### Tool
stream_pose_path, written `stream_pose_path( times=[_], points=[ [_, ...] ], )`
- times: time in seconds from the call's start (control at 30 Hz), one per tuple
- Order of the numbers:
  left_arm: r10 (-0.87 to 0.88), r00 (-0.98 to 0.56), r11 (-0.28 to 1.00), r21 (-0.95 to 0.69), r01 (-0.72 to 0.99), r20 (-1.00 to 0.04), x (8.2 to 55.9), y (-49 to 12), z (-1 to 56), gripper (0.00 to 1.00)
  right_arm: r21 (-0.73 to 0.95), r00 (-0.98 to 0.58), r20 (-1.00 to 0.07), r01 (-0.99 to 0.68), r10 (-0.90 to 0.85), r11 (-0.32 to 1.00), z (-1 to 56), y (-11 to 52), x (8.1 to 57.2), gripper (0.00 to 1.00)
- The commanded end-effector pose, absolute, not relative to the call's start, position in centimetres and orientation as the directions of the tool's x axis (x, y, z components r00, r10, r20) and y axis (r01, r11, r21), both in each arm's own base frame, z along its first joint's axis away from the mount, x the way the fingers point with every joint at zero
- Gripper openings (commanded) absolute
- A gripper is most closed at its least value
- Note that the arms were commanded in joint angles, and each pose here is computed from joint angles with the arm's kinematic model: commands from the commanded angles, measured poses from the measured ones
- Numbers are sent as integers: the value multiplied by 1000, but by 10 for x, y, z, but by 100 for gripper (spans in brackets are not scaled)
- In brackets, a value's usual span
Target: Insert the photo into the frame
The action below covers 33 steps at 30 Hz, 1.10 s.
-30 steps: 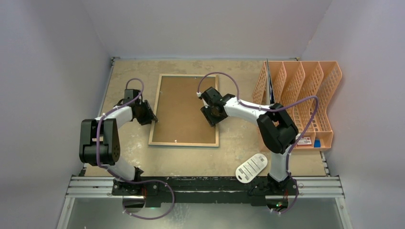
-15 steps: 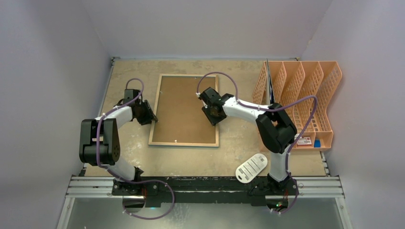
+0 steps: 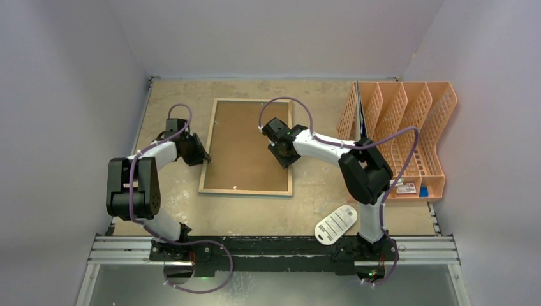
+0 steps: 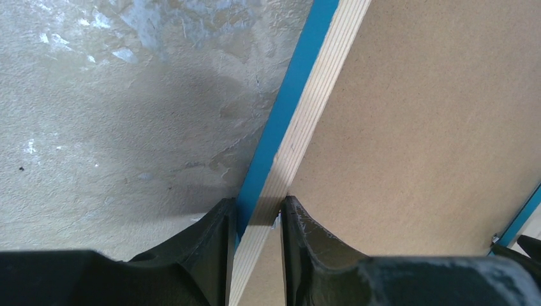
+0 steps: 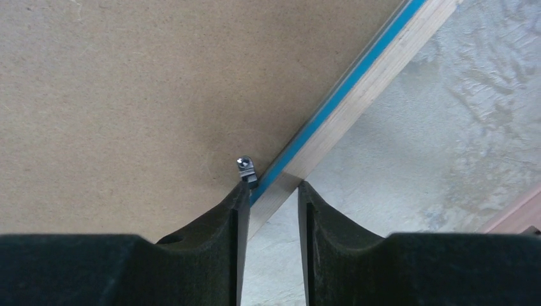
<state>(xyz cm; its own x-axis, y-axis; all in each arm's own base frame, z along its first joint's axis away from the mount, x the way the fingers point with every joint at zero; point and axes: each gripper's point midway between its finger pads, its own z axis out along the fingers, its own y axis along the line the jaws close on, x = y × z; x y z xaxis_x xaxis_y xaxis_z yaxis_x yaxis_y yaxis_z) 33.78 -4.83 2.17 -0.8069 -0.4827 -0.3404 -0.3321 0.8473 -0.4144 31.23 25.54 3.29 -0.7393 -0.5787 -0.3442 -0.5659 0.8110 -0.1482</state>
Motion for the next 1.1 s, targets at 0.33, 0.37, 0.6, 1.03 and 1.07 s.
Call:
stream_pose_path(
  times=[0.33, 0.37, 0.6, 1.03, 1.07],
  points=[
    [-445, -873, 820, -483, -307, -200, 317, -82, 5, 31, -15, -667, -533, -607, -520, 795, 61, 327, 320, 0],
    [-442, -873, 823, -481, -303, -207, 318, -82, 8, 32, 12, -686, -517, -604, -512, 797, 60, 327, 314, 2],
    [-448, -858, 842, -440, -311, -250, 324, -71, 17, 41, -12, -721, -524, -527, -454, 850, 68, 309, 314, 38],
    [-437, -853, 856, -425, -296, -286, 327, -67, 27, 56, -35, -806, -569, -172, -161, 984, 83, 226, 353, 61],
    [-434, -853, 854, -433, -288, -289, 327, -68, 29, 56, -30, -818, -558, -152, -142, 988, 79, 220, 353, 65]
  ],
)
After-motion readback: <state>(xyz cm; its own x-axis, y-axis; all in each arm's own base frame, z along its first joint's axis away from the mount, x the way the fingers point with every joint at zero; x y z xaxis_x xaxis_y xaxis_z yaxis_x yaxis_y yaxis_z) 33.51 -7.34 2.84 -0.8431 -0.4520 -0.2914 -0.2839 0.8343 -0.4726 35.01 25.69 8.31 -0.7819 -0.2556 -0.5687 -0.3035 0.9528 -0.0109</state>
